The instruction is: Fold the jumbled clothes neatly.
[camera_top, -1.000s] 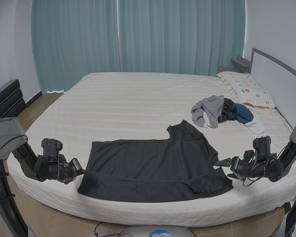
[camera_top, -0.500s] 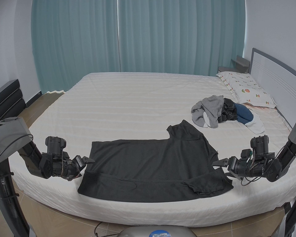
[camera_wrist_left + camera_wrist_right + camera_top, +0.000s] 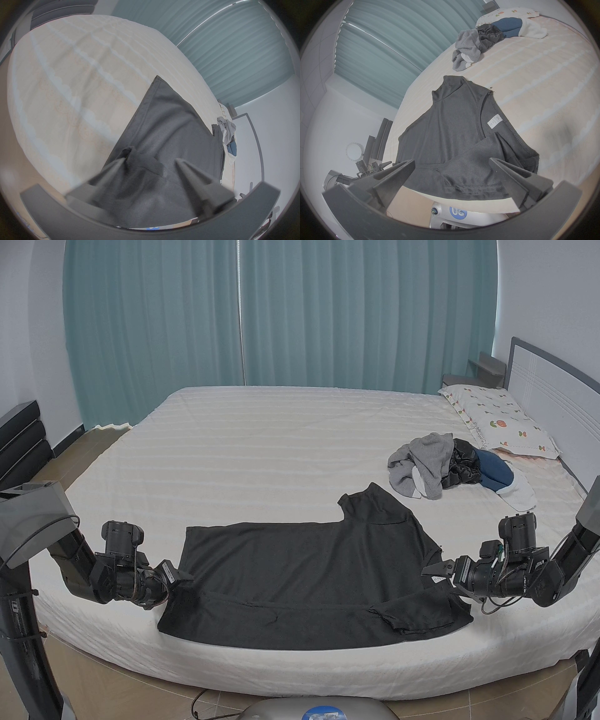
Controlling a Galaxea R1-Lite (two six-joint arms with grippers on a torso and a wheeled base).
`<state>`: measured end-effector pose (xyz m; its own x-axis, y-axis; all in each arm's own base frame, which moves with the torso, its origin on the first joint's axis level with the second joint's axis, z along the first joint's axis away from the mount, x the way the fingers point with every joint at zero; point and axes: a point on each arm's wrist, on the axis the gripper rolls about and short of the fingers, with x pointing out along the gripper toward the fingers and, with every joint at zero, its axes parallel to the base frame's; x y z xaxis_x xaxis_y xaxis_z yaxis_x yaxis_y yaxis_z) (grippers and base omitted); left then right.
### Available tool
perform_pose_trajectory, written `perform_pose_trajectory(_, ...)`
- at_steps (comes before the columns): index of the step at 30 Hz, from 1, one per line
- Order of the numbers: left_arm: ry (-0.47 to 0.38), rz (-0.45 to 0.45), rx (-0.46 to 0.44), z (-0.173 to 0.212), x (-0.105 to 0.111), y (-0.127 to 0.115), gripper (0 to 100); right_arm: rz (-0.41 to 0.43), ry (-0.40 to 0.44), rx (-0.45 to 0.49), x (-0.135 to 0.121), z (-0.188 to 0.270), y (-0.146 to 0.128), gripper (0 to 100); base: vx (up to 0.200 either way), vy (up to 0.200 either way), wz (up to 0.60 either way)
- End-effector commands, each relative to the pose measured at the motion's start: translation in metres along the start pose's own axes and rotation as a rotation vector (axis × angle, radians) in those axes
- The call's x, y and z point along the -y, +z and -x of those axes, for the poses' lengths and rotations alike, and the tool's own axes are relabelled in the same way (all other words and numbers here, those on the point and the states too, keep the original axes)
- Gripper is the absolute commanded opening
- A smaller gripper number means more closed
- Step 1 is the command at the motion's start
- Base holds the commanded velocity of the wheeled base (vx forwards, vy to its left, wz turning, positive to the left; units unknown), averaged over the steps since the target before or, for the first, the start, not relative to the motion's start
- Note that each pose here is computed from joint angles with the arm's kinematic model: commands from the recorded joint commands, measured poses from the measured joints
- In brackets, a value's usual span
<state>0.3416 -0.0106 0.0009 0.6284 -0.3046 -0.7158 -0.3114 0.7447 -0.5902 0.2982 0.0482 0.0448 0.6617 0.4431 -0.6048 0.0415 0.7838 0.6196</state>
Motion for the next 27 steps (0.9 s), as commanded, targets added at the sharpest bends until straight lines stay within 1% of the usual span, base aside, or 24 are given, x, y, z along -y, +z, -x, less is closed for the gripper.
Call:
perform_pose_trajectory(1,0.015,0.008,-0.002,0.002,-0.003,-0.002,0,0.004,-0.008,0.001,0.004,-0.001,0.001,100,0.0,0.0,0.0)
perform_pose_trajectory(5,0.034,0.011,0.018,0.008,-0.004,-0.003,0,0.013,-0.011,0.002,0.005,-0.001,0.001,100,0.0,0.0,0.0)
perform_pose_trajectory(8,0.031,0.014,0.024,0.015,-0.003,-0.003,0,0.028,-0.023,0.004,0.006,-0.003,0.001,100,0.0,0.0,0.0)
perform_pose_trajectory(13,0.026,0.018,0.034,0.025,-0.001,-0.005,0,0.083,-0.041,-0.013,0.013,-0.008,-0.001,100,0.0,0.0,0.0)
perform_pose_trajectory(15,0.022,0.018,0.039,0.03,0.0,-0.005,0,0.141,-0.049,-0.025,0.018,-0.007,-0.001,100,0.0,0.0,0.0)
perform_pose_trajectory(18,0.022,0.02,0.036,0.032,0.0,-0.007,0,0.182,-0.06,-0.038,0.025,-0.012,-0.002,100,0.0,0.0,0.0)
perform_pose_trajectory(23,0.024,0.022,0.036,0.032,0.0,-0.007,0,0.215,-0.072,-0.058,0.034,-0.017,-0.003,100,0.0,0.0,0.0)
perform_pose_trajectory(24,0.025,0.024,0.033,0.032,0.0,-0.008,0,0.243,-0.059,-0.072,0.037,-0.023,-0.003,100,0.0,0.0,0.0)
perform_pose_trajectory(27,0.03,0.027,0.026,0.033,-0.002,-0.01,0,0.253,-0.043,-0.079,0.043,-0.03,0.001,100,0.0,0.0,0.0)
